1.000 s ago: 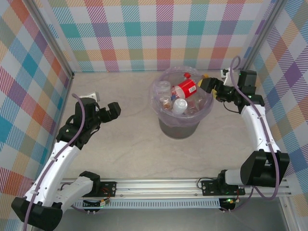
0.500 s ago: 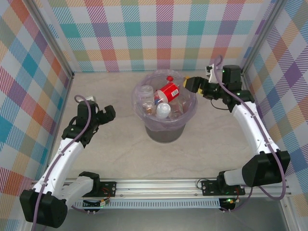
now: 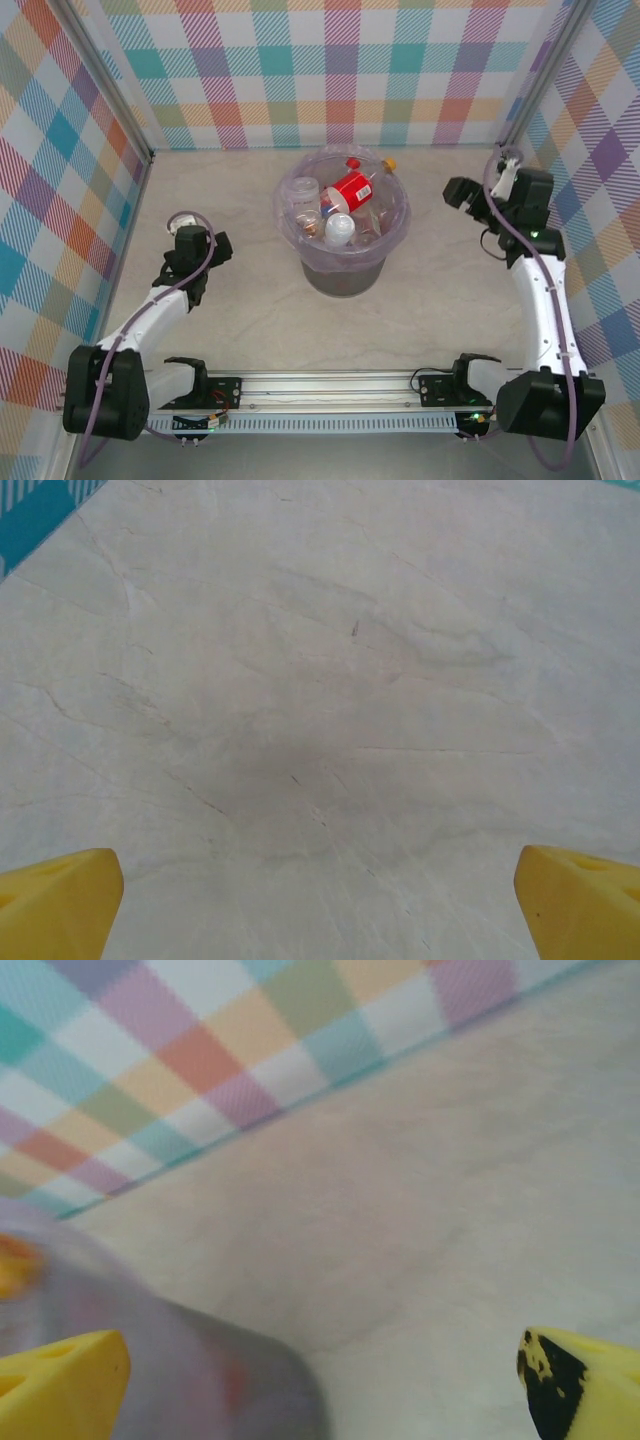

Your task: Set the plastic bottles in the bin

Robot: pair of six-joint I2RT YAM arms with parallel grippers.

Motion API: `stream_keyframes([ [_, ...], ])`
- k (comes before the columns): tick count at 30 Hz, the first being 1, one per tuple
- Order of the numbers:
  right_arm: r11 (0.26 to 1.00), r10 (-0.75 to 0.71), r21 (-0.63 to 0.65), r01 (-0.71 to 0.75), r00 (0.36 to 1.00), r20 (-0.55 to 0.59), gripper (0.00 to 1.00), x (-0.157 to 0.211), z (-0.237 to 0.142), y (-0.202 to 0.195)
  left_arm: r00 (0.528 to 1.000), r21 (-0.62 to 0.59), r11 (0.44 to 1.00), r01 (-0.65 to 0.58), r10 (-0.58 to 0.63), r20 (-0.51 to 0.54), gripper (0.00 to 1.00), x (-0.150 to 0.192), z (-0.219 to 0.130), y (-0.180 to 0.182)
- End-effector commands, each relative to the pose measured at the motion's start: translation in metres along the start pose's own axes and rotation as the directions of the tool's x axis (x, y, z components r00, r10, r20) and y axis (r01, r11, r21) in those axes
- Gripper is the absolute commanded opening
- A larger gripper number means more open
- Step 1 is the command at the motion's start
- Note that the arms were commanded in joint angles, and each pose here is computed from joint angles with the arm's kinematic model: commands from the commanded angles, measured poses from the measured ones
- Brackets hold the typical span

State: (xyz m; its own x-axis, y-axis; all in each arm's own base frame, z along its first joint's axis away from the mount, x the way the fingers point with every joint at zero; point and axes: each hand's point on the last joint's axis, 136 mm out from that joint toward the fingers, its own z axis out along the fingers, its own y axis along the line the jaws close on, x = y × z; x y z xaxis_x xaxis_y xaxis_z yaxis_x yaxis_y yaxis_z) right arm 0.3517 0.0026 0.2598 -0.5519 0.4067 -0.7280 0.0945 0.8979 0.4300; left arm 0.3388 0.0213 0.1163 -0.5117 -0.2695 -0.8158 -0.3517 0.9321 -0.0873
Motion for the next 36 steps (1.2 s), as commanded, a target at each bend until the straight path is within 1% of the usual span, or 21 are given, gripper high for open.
stream_keyframes([
  [1, 0.981, -0.059, 0.186, 0.05, 0.997, 0.045, 0.99, 0.016, 0.03, -0.052, 0.991, 0.023, 1.0, -0.001, -0.002, 0.136, 1.0, -0.021, 0.011, -0.004],
  [3, 0.975, -0.074, 0.213, 0.064, 0.996, 0.042, 0.99, 0.03, 0.045, -0.067, 0.988, 0.033, 0.999, -0.018, 0.013, 0.152, 1.0, -0.018, 0.018, -0.007],
  [5, 0.968, -0.077, 0.246, 0.056, 0.994, 0.078, 0.99, 0.039, 0.059, -0.08, 0.986, 0.038, 0.999, -0.023, 0.017, 0.164, 1.0, -0.014, 0.025, -0.007],
  [6, 0.966, -0.1, 0.248, 0.079, 0.992, 0.074, 0.99, 0.046, 0.065, -0.082, 0.986, 0.05, 0.998, -0.027, 0.018, 0.168, 1.0, -0.013, 0.027, -0.009],
  [8, 0.955, -0.165, 0.267, 0.132, 0.981, 0.106, 0.99, 0.053, 0.076, -0.084, 0.983, 0.081, 0.996, -0.034, 0.019, 0.183, 1.0, -0.013, 0.031, -0.016],
  [11, 0.944, -0.243, 0.259, 0.205, 0.962, 0.124, 0.99, 0.065, 0.091, -0.082, 0.985, 0.083, 0.994, -0.076, 0.062, 0.162, 1.0, -0.012, 0.041, -0.021],
  [15, 0.938, -0.283, 0.246, 0.244, 0.949, 0.138, 0.99, 0.082, 0.111, -0.085, 0.978, 0.11, 0.986, -0.128, 0.107, 0.177, 1.0, -0.015, 0.049, -0.029],
  [17, 0.939, -0.291, 0.235, 0.249, 0.943, 0.164, 0.99, 0.081, 0.115, -0.081, 0.976, 0.117, 0.987, -0.108, 0.083, 0.2, 1.0, -0.013, 0.057, -0.026],
  [19, 0.935, -0.312, 0.228, 0.272, 0.936, 0.161, 0.99, 0.085, 0.121, -0.079, 0.979, 0.143, 0.98, -0.135, 0.11, 0.171, 1.0, -0.008, 0.061, -0.032],
  [22, 0.915, -0.381, 0.207, 0.345, 0.909, 0.169, 0.99, 0.09, 0.127, -0.064, 0.976, 0.159, 0.978, -0.137, 0.106, 0.189, 1.0, -0.003, 0.06, -0.033],
  [25, 0.913, -0.398, 0.186, 0.363, 0.894, 0.206, 0.99, 0.093, 0.122, -0.059, 0.966, 0.181, 0.972, -0.151, 0.106, 0.236, 1.0, 0.001, 0.06, -0.036],
  [27, 0.911, -0.404, 0.184, 0.369, 0.886, 0.226, 0.99, 0.102, 0.126, -0.063, 0.969, 0.181, 0.972, -0.151, 0.11, 0.222, 1.0, 0.002, 0.06, -0.036],
  [28, 0.909, -0.411, 0.189, 0.372, 0.879, 0.243, 0.99, 0.099, 0.126, -0.061, 0.968, 0.18, 0.972, -0.152, 0.109, 0.228, 1.0, 0.002, 0.061, -0.036],
  [29, 0.912, -0.401, 0.183, 0.368, 0.893, 0.204, 0.99, 0.103, 0.126, -0.061, 0.969, 0.181, 0.971, -0.153, 0.112, 0.221, 1.0, 0.003, 0.061, -0.036],
  [30, 0.909, -0.409, 0.189, 0.371, 0.881, 0.236, 0.99, 0.099, 0.126, -0.061, 0.968, 0.18, 0.972, -0.153, 0.111, 0.224, 1.0, 0.002, 0.061, -0.036],
  [32, 0.914, -0.393, 0.192, 0.356, 0.894, 0.214, 0.99, 0.1, 0.126, -0.063, 0.968, 0.18, 0.971, -0.156, 0.114, 0.223, 1.0, 0.002, 0.061, -0.037],
  [33, 0.915, -0.391, 0.203, 0.349, 0.893, 0.225, 0.99, 0.098, 0.126, -0.065, 0.968, 0.178, 0.972, -0.155, 0.114, 0.225, 1.0, 0.002, 0.061, -0.037],
  [36, 0.917, -0.385, 0.2, 0.345, 0.898, 0.212, 0.99, 0.099, 0.127, -0.066, 0.968, 0.175, 0.972, -0.156, 0.115, 0.224, 1.0, 0.002, 0.061, -0.037],
])
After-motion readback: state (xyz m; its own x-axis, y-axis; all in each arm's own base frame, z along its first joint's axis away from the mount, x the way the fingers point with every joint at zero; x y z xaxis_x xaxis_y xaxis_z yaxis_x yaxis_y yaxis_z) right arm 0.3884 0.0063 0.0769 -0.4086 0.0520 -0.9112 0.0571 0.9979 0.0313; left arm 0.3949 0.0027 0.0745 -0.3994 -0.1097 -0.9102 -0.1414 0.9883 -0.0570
